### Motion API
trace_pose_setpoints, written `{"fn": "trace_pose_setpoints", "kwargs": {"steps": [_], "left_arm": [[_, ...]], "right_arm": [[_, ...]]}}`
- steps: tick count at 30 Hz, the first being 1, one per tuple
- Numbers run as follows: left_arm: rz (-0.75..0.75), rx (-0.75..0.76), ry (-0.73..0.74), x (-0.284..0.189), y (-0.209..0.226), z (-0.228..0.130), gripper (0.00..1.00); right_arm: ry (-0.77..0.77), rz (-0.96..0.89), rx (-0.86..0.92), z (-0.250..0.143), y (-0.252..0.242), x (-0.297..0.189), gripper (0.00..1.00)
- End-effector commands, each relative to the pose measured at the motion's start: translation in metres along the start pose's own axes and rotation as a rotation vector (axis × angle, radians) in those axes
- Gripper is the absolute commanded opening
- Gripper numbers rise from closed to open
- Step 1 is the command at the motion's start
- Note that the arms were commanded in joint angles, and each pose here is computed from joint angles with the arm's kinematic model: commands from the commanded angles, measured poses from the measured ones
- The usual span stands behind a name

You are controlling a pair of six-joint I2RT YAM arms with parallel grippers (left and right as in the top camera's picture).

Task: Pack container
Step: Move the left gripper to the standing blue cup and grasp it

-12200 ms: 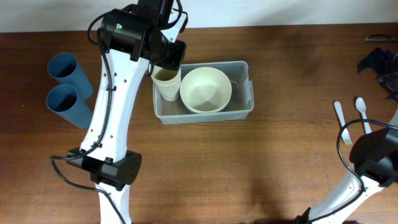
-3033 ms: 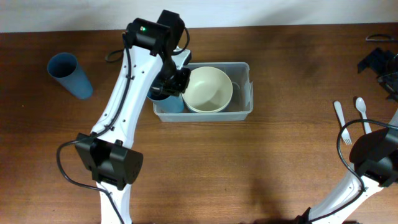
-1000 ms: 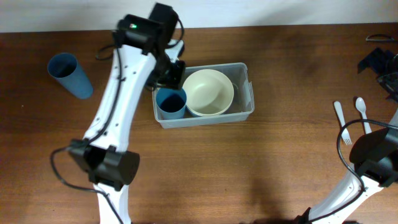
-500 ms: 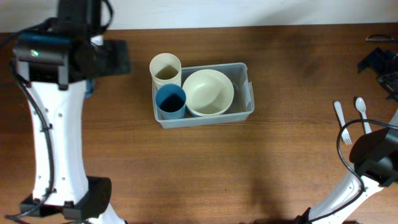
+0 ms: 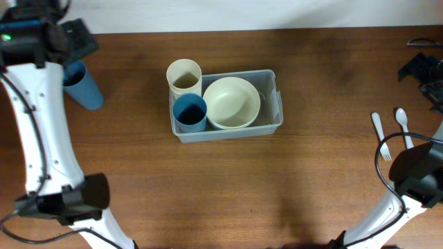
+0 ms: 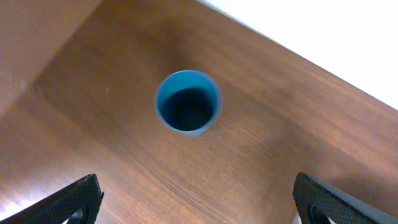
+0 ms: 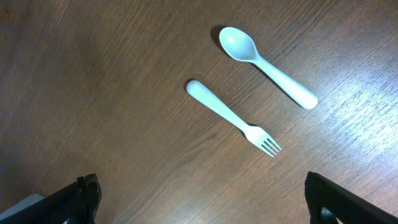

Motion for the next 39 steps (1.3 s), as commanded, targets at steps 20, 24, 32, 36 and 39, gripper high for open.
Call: {"fn": "trace_pose_setpoints", "kwargs": {"steps": [20,24,32,36,39], "left_arm": [[0.087,-0.235,0.418,0.173,0.07,-0.013,0.99],[0.07,-0.239,0.4,0.177,0.067,-0.01,0.99],[0.077,-0.246,0.407,0.182,0.067,-0.012,0.99],[0.101,-0.263,0.439,0.189,0.07,-0.019,0.98],[0.115,-0.264,0.459,0.197,0.071,-0.024,0.98]], "right_arm": [[0.004,-0.005,0.007,-0.001,0.0,0.001,0.99],[0.004,-0.005,0.007,-0.001,0.0,0.001,0.99],[0.004,-0.005,0.007,-0.001,0.0,0.001,0.99],[0.004,-0.005,0.006,-0.001,0.0,0.001,0.99],[0.004,-0.005,0.007,-0.001,0.0,0.001,0.99]]}}
Point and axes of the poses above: each gripper's point midway between its finger pads, its own x axis out along the fingers, its own y axis along the line the jaws close on, z = x × y, the point moved 5 cm from there along -x, back along the fingers, and after that the axes turned 14 degrees about -x, right-handed, at the moved point
